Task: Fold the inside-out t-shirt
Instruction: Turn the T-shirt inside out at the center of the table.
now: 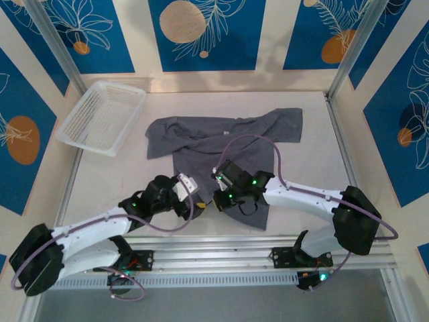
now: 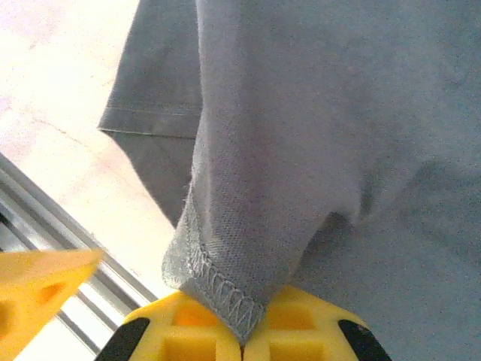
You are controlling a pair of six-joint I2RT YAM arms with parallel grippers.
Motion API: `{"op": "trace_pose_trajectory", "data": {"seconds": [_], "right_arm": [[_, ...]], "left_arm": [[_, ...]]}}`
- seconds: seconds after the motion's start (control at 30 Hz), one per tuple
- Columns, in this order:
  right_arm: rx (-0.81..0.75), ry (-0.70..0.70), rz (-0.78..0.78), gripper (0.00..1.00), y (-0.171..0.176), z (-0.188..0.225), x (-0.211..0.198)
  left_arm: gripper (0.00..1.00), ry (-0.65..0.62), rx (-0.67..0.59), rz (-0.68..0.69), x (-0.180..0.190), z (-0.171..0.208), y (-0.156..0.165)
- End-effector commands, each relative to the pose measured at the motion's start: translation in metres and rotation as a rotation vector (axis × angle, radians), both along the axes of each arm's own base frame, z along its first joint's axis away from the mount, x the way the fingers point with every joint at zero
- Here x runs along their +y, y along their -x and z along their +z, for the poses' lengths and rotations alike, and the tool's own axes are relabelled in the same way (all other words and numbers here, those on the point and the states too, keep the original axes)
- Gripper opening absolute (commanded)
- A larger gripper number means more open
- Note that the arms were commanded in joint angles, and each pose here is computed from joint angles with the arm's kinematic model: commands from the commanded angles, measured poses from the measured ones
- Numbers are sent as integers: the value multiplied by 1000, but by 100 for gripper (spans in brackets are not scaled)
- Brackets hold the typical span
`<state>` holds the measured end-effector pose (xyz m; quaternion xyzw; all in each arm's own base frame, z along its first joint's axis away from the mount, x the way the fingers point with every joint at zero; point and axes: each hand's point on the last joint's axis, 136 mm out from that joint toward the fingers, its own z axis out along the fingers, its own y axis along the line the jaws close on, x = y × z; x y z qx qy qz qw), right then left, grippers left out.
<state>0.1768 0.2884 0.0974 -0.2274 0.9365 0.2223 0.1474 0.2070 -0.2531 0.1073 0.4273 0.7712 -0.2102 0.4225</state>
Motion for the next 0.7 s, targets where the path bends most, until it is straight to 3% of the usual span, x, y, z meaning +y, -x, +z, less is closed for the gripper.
{"op": "trace_pose_trajectory", "data": {"seconds": [0.0, 0.17, 0.4, 0.47, 0.6, 0.67], "right_arm": [[12, -57, 35, 1, 6, 8, 7], [20, -67, 42, 1, 8, 8, 10], [28, -73, 44, 1, 11, 7, 11], [32, -69, 38, 2, 11, 6, 9], [32, -63, 26, 4, 11, 3, 7], [31, -56, 18, 7, 10, 2, 5]], "left_arm": [[98, 25, -80, -26, -18, 9, -14], [92, 36, -57, 70, -18, -8, -30], [67, 51, -59, 124, -22, -9, -44], [66, 60, -54, 104, -27, -8, -43], [73, 81, -18, 7, -40, -10, -31], [66, 76, -7, 4, -41, -15, -30]]}}
